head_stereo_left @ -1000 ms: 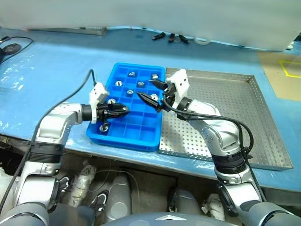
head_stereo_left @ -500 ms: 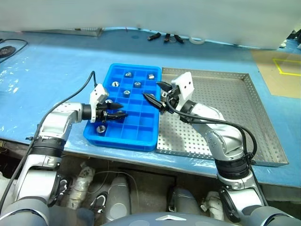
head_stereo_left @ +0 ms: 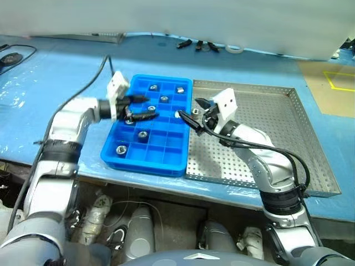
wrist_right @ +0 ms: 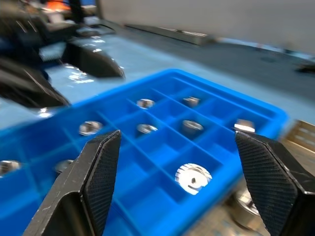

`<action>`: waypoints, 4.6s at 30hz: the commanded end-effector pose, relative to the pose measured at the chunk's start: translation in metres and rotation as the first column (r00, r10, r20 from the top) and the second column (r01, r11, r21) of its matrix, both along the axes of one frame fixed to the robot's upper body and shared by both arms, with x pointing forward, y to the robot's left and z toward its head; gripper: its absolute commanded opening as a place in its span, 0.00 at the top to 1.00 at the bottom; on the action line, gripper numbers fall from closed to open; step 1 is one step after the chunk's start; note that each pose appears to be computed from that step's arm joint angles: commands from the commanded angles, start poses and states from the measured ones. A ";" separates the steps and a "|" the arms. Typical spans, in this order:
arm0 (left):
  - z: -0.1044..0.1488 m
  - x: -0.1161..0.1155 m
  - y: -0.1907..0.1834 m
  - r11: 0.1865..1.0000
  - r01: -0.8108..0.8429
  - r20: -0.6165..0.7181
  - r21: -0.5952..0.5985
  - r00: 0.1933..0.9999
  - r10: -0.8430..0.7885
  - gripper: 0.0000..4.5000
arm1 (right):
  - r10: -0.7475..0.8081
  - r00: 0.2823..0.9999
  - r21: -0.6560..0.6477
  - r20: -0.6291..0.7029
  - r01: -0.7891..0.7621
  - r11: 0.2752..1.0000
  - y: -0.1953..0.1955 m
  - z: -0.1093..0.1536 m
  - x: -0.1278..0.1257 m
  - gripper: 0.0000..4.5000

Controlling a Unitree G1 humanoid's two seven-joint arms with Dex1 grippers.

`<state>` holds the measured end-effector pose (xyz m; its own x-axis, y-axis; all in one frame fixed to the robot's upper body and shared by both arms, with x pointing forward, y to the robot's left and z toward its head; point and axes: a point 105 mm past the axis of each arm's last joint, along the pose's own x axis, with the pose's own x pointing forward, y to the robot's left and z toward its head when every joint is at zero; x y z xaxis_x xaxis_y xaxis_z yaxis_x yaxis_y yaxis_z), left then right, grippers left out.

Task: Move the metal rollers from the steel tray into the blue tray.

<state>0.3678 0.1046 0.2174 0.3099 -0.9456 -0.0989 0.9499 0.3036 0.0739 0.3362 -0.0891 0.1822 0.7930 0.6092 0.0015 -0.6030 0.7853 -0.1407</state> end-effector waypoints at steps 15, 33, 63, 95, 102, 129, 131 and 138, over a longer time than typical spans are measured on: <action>-0.014 -0.018 -0.067 0.960 0.279 -0.004 0.018 0.960 -0.279 0.01 | -0.251 0.966 -0.132 -0.066 0.241 0.962 -0.078 -0.057 -0.004 0.13; -0.017 -0.010 -0.063 0.972 0.232 0.009 0.047 0.973 -0.232 0.01 | -0.345 0.918 -0.115 -0.194 0.328 0.938 -0.095 -0.121 0.012 0.13; -0.025 0.001 -0.069 0.976 0.200 0.003 0.082 0.980 -0.201 0.01 | -0.293 0.946 -0.076 -0.139 0.284 0.956 -0.041 -0.123 0.022 0.13; -0.018 -0.006 -0.063 0.959 0.280 -0.038 0.040 0.960 -0.279 0.00 | -0.226 0.974 -0.006 -0.002 0.226 0.974 -0.052 -0.052 -0.003 0.65; -0.019 0.000 -0.062 0.959 0.279 -0.130 -0.055 0.950 -0.284 0.00 | -0.106 0.991 0.070 0.082 0.100 0.993 -0.048 0.000 -0.030 0.65; -0.012 -0.002 -0.088 0.920 0.250 -0.451 -0.302 0.813 -0.369 0.00 | 0.033 0.992 0.021 0.124 -0.036 0.999 -0.028 0.025 -0.050 0.65; -0.012 -0.002 -0.092 0.919 0.250 -0.450 -0.306 0.813 -0.370 0.00 | 0.041 0.991 0.020 0.125 -0.044 0.999 -0.026 0.025 -0.051 0.65; -0.005 0.001 -0.102 0.905 0.224 -0.457 -0.363 0.803 -0.382 0.00 | 0.044 0.993 0.021 0.114 -0.046 0.999 -0.023 0.021 -0.052 0.65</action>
<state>0.3675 0.0050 0.1955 -0.0134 -0.9970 0.0760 0.8609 -0.0501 -0.5063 0.2914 -0.1189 0.1905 0.7808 0.6224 0.0544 -0.6078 0.7769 -0.1643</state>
